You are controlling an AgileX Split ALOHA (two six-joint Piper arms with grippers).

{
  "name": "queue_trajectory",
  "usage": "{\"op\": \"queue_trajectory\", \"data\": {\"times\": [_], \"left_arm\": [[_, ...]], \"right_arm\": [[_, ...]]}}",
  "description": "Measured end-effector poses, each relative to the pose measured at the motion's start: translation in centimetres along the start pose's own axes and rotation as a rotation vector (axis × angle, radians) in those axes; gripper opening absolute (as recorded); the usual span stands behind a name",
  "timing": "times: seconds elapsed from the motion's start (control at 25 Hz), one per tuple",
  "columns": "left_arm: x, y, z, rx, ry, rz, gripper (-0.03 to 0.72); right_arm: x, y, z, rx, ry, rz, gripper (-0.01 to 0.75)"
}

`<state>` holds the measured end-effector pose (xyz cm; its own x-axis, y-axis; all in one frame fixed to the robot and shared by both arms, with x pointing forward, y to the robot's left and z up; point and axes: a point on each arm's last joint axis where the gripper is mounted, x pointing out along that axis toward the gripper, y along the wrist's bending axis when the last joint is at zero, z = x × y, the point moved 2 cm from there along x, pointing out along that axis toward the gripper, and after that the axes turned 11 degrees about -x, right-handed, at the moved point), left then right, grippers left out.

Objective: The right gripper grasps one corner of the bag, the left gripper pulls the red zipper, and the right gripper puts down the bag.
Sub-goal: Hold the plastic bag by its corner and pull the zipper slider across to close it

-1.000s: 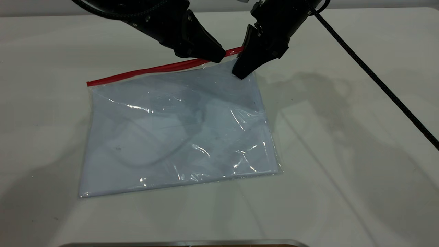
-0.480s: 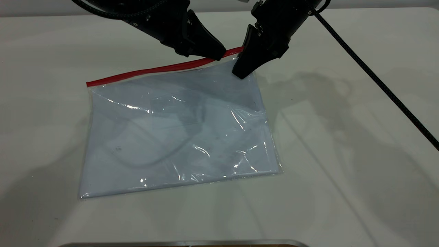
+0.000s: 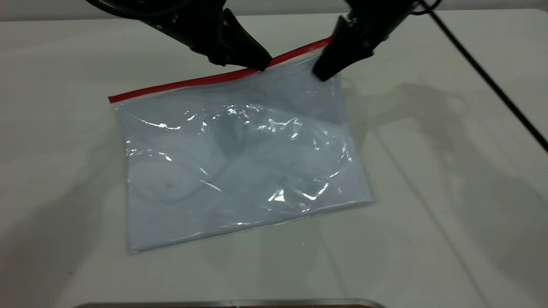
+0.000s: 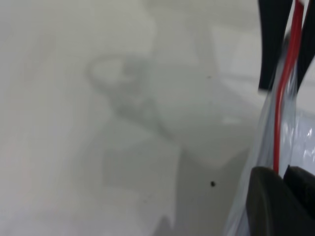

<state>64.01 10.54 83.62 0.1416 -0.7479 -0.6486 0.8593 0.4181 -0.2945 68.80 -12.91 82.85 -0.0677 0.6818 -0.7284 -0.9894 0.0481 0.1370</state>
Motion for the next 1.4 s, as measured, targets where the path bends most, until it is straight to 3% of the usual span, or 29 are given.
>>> {"op": "queue_trajectory", "data": {"times": [0.48,0.8,1.08,1.24,1.4], "left_arm": [[-2.7,2.9,-2.2,-0.068,0.064,0.052,0.050],[-4.5,4.3,-4.4,-0.118,0.169,0.079,0.050],[-5.3,4.9,-5.2,-0.145,0.201,0.093,0.050],[-5.3,5.0,-5.2,-0.145,0.203,0.095,0.050],[-5.4,5.0,-5.2,-0.147,0.203,0.095,0.076]], "right_arm": [[-4.1,-2.3,-4.2,0.134,-0.004,-0.106,0.035],[-4.4,-3.1,-4.8,0.160,0.018,-0.177,0.037],[-4.5,-3.3,-4.8,0.163,0.022,-0.198,0.048],[-4.5,-3.4,-4.8,0.164,0.024,-0.207,0.071],[-4.5,-3.5,-4.9,0.168,0.025,-0.217,0.144]]}}
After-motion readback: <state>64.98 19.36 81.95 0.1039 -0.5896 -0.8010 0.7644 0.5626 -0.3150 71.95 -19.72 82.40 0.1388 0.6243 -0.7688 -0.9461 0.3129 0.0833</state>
